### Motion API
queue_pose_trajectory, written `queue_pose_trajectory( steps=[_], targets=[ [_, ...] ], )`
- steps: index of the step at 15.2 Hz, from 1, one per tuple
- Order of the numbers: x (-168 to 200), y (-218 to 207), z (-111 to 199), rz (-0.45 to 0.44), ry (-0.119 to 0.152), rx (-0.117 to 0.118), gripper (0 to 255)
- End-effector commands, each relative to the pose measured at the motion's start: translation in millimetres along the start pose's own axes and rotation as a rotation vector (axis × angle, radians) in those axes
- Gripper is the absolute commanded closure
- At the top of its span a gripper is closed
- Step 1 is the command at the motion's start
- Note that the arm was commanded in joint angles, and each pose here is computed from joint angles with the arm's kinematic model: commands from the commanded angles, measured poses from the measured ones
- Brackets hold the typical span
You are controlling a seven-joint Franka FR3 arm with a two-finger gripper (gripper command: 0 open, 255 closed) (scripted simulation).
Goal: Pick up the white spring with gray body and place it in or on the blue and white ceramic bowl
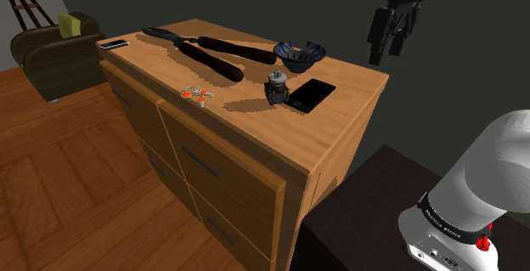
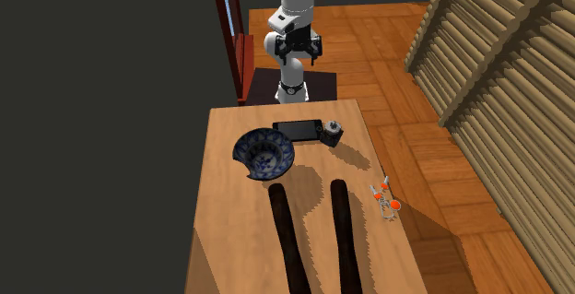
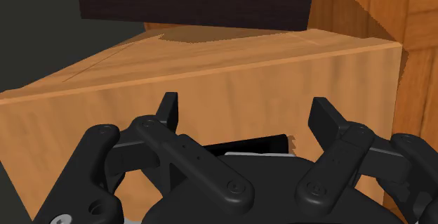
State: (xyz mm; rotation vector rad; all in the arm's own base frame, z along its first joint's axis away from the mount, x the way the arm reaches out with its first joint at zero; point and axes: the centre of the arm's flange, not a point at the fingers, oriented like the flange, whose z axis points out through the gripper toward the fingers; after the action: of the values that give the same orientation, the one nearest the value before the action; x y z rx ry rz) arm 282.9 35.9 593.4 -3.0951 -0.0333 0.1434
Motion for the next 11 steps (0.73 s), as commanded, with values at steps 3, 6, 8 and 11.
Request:
queue_pose_trajectory(
  steps=[3,6,8,11],
  targets=[
    [19,-15,7,-0.003,0.01,-0.005,0],
    [49,-37,18,-0.007,0.026,-0.013,0],
    [68,-52,25,-0.01,0.037,-0.018,0],
    [98,-74,35,-0.014,0.052,-0.026,0]
  ],
)
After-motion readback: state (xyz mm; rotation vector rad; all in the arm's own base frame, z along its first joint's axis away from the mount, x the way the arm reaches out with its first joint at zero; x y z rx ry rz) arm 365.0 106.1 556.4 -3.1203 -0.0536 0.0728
